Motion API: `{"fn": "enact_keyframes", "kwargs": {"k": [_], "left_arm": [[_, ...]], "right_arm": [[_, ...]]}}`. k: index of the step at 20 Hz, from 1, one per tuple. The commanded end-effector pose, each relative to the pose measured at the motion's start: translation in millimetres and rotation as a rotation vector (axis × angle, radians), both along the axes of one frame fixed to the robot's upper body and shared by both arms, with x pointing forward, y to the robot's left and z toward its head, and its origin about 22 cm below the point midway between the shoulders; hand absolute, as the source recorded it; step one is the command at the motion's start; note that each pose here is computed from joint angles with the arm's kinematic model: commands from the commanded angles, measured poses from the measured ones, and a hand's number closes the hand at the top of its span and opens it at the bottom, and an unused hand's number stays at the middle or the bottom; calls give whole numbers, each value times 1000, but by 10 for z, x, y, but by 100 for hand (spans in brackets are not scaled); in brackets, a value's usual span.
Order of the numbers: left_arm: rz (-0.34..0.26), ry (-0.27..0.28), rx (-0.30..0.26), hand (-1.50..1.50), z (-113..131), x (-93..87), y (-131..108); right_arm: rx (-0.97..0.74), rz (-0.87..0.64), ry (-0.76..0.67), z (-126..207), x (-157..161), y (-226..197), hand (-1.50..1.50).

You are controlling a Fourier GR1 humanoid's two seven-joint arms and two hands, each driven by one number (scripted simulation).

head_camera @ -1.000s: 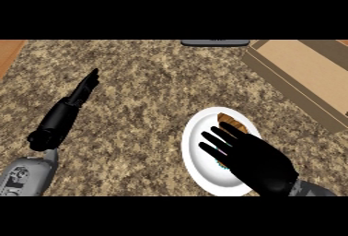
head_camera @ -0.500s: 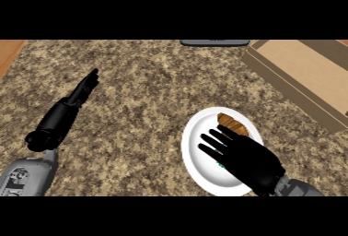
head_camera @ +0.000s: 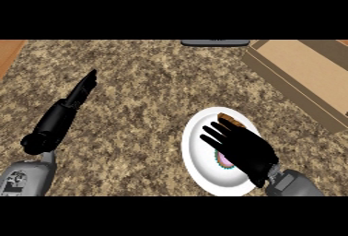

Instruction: Pick the cupcake from the plate and place it in the cardboard box

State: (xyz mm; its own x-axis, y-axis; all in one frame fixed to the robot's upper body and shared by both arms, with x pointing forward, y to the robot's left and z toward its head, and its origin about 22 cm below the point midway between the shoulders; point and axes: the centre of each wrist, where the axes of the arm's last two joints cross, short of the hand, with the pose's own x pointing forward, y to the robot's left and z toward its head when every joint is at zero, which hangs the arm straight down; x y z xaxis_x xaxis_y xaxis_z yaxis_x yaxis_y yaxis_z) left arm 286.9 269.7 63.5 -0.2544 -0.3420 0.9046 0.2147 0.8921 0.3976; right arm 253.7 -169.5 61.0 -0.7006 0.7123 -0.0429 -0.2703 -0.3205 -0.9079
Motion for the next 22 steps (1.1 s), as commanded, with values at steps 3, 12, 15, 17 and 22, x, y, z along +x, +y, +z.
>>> {"fn": "enact_keyframes", "kwargs": {"k": [3, 12, 15, 17, 22], "left_arm": [[5, -5, -1, 0, 97, 67, -55], [-10, 10, -8, 0, 49, -21, 21], [9, 14, -1, 0, 23, 67, -5], [-6, 14, 3, 0, -91, -56, -23], [-27, -21, -8, 0, 2, 90, -122]], "right_arm": [[4, 63, 5, -109, 156, 130, 150], [126, 226, -144, -160, 0, -3, 150], [140, 267, -164, -22, -17, -85, 150], [222, 284, -211, -91, 41, 182, 150], [391, -222, -120, 10, 846, 143, 150]]}}
